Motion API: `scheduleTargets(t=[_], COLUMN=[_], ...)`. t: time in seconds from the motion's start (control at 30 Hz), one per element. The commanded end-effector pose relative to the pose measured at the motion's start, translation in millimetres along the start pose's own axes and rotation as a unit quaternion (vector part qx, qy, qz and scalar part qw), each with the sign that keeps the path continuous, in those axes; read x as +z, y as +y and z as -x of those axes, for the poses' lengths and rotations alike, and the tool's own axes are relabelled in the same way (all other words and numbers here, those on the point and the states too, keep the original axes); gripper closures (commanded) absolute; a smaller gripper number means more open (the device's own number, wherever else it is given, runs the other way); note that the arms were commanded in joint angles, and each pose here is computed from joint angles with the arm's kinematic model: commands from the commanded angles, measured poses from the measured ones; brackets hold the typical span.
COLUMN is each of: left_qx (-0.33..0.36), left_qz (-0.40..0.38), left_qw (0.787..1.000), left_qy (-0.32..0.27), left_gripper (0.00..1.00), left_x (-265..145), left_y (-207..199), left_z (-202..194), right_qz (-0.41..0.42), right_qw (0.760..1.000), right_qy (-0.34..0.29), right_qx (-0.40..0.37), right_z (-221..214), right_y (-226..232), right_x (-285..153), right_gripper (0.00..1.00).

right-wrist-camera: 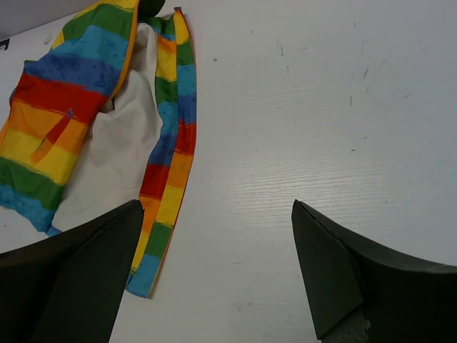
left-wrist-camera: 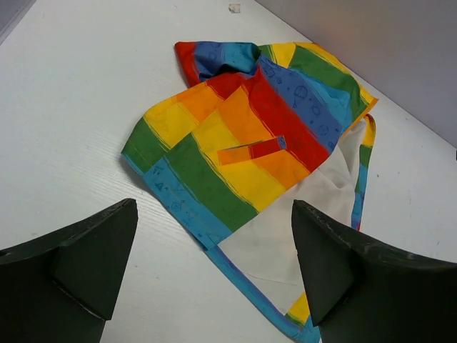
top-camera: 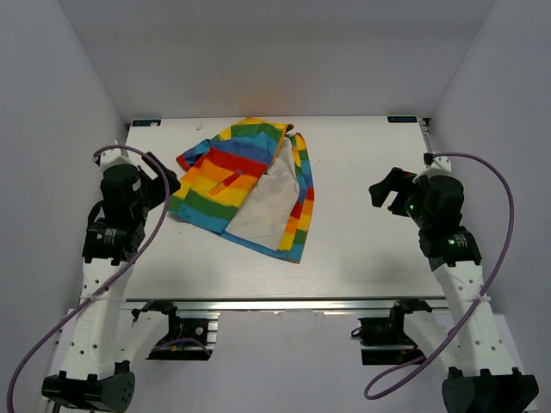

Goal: Zip up the jacket

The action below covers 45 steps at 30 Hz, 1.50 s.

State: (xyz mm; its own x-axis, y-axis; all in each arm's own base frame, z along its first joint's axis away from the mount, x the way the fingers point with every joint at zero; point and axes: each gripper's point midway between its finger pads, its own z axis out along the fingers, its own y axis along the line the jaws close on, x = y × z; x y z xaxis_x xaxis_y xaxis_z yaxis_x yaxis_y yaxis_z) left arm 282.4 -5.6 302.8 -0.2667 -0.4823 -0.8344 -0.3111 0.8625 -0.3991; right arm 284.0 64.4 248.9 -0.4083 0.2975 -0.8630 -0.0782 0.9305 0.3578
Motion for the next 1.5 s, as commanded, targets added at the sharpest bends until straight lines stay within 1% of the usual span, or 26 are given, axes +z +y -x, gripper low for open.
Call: scheduleTargets(t=[0.0, 0.1, 0.23, 0.33, 0.5, 0.57, 0.63, 0.67, 0.7, 0.73, 0.77, 0.8, 0.83, 0.87, 0.9, 0.97, 1.0, 1.03, 1.07, 1.1, 1.13, 1.17, 1.23, 1.33, 1.4, 1.47], left_qx=[0.004, 0.008, 0.015, 0.026, 0.055, 0.066, 0.082, 0.104, 0.12, 0.138, 0.175, 0.192, 0.223, 0.26, 0.274, 0.294, 0.29, 0.3, 0.309, 0.309, 0.304, 0.305, 0.296, 0.288, 0.277, 0.275], left_qz=[-0.009, 0.002, 0.009, -0.019, -0.084, -0.091, -0.087, -0.1, -0.101, -0.091, -0.099, -0.104, -0.08, -0.09, -0.099, -0.125, -0.135, -0.128, -0.123, -0.127, -0.138, -0.132, -0.138, -0.137, -0.12, -0.115], left_qw=[1.0, 1.0, 0.999, 0.998, 0.985, 0.982, 0.977, 0.973, 0.97, 0.97, 0.962, 0.961, 0.954, 0.942, 0.937, 0.926, 0.931, 0.925, 0.922, 0.923, 0.928, 0.928, 0.935, 0.94, 0.948, 0.951], left_qy=[0.003, 0.019, 0.041, 0.057, 0.138, 0.154, 0.175, 0.179, 0.186, 0.18, 0.183, 0.168, 0.183, 0.191, 0.192, 0.202, 0.174, 0.195, 0.197, 0.193, 0.166, 0.166, 0.139, 0.121, 0.103, 0.084], left_gripper=[0.02, 0.02, 0.02, 0.02, 0.02, 0.02, 0.02, 0.02, 0.02, 0.02, 0.02, 0.02, 0.02, 0.02, 0.02, 0.02, 0.02, 0.02, 0.02, 0.02, 0.02, 0.02, 0.02, 0.02, 0.02, 0.02], left_x=[-3, -1, 13, 25, 70, 85, 111, 116, 132, 142, 146, 151, 174, 179, 201, 221, 231, 255, 264, 273, 279, 298, 318, 332, 345, 355], left_y=[-6, -3, -3, -16, -47, -56, -63, -75, -87, -93, -109, -129, -130, -143, -159, -175, -195, -193, -195, -201, -219, -217, -222, -221, -219, -221], left_z=[6, 2, -8, -14, -45, -50, -64, -70, -74, -75, -85, -72, -93, -105, -112, -123, -103, -128, -130, -130, -112, -127, -135, -144, -145, -143], right_qz=[-0.001, -0.003, 0.022, 0.044, 0.08, 0.104, 0.118, 0.116, 0.115, 0.112, 0.111, 0.114, 0.12, 0.122, 0.128, 0.109, 0.103, 0.087, 0.087, 0.075, 0.071, 0.067, 0.064, 0.06, 0.064, 0.04], right_qw=[1.0, 1.0, 0.999, 0.998, 0.995, 0.993, 0.99, 0.989, 0.989, 0.987, 0.987, 0.985, 0.983, 0.983, 0.98, 0.984, 0.981, 0.982, 0.983, 0.979, 0.979, 0.978, 0.977, 0.968, 0.965, 0.968], right_qy=[-0.017, -0.021, -0.019, -0.011, 0.011, 0.037, 0.071, 0.08, 0.09, 0.108, 0.116, 0.124, 0.138, 0.132, 0.145, 0.128, 0.149, 0.153, 0.141, 0.174, 0.18, 0.185, 0.196, 0.24, 0.248, 0.239], right_qx=[-0.009, -0.008, -0.024, -0.044, -0.057, -0.052, -0.042, -0.035, -0.031, -0.028, -0.022, -0.023, -0.029, -0.033, -0.041, -0.062, -0.07, -0.075, -0.074, -0.072, -0.071, -0.067, -0.055, -0.04, -0.049, -0.06], right_z=[19, 17, 11, 3, 0, -10, -20, -22, -24, -28, -29, -31, -39, -33, -43, -31, -46, -47, -31, -50, -53, -53, -57, -63, -68, -70], right_y=[4, 2, 8, 12, 23, 29, 32, 32, 31, 31, 32, 34, 39, 44, 53, 60, 63, 61, 69, 64, 66, 67, 71, 78, 85, 80], right_x=[-6, -6, -8, -5, 5, 16, 30, 36, 42, 55, 60, 67, 79, 86, 99, 117, 135, 146, 156, 174, 184, 193, 223, 262, 290, 310], right_gripper=[0.11, 0.11, 0.11, 0.11, 0.1, 0.11, 0.11, 0.11, 0.1, 0.11, 0.11, 0.11, 0.11, 0.11, 0.11, 0.11, 0.11, 0.11, 0.11, 0.11, 0.11, 0.11, 0.1, 0.11, 0.11, 0.11])
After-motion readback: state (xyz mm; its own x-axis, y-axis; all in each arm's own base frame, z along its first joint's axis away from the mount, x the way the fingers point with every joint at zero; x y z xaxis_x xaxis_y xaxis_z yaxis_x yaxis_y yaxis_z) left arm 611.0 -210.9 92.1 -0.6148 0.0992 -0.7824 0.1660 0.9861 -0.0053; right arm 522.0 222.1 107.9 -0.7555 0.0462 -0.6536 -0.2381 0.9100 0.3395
